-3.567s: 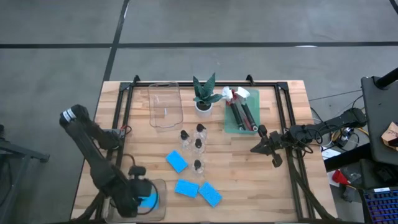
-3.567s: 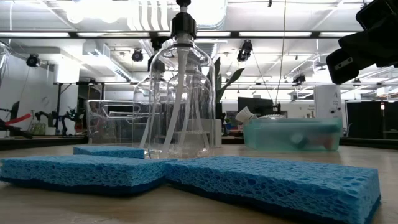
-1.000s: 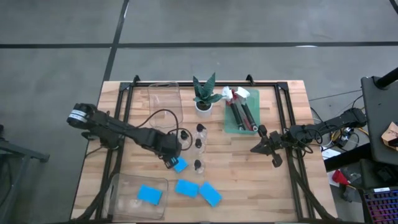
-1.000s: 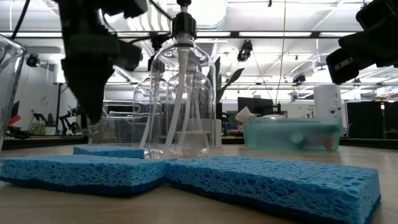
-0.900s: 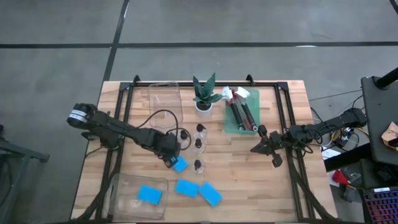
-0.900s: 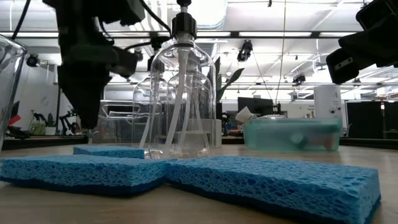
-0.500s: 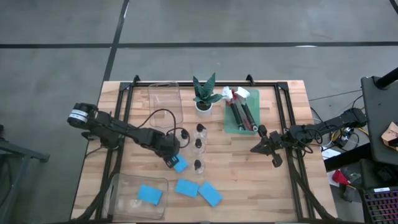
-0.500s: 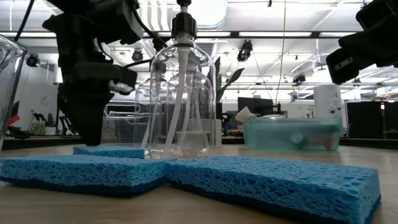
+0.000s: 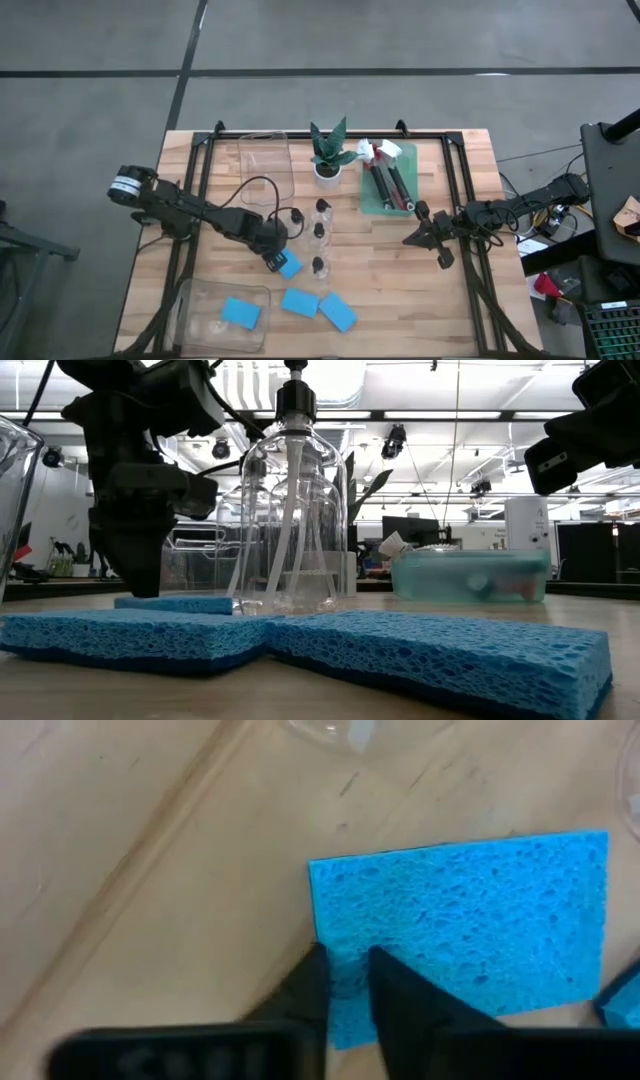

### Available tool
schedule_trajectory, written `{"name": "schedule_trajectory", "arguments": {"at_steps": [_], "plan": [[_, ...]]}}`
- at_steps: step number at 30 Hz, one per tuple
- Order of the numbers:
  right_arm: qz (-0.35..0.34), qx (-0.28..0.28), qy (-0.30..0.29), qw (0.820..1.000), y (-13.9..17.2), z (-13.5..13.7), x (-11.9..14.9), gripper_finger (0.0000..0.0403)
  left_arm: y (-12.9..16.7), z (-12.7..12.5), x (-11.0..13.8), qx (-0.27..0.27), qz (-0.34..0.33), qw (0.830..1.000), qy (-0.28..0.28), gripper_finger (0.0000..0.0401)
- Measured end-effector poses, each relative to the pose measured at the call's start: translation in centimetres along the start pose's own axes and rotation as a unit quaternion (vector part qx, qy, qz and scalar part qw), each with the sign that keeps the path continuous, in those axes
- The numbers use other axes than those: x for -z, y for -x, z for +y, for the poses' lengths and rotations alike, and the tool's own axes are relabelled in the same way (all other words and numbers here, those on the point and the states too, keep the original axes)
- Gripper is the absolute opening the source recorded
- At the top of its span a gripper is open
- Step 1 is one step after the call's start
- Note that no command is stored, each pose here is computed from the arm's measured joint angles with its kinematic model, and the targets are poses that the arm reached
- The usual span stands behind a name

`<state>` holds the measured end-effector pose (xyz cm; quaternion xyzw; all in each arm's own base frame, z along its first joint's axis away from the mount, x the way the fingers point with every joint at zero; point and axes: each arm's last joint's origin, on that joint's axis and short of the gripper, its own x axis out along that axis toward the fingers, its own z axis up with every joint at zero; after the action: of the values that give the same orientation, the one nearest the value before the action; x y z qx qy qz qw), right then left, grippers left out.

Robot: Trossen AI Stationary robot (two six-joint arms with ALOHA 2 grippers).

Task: Pick & Place Kitchen Sink Supplies
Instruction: Put the blue sponge into the bottom transparent bin

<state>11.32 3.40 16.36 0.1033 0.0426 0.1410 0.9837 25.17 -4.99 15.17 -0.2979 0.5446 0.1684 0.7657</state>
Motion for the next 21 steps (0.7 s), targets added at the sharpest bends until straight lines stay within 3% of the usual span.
{"name": "schedule_trajectory", "arguments": {"at_steps": [2,9,21], "plan": [[0.0,0.0,0.0,1.0,0.0,0.0,0.0,0.0008,0.1,-0.1,-0.1,0.001,-0.004,1.0,-0.003,0.0016],[0.0,0.0,0.0,1.0,0.0,0.0,0.0,0.0008,1.9,-0.5,-0.2,0.035,-0.009,0.999,-0.01,0.0002],[0.0,0.0,0.0,1.0,0.0,0.0,0.0,0.0008,10.9,0.9,1.8,0.098,-0.047,0.994,0.006,0.0]]}}
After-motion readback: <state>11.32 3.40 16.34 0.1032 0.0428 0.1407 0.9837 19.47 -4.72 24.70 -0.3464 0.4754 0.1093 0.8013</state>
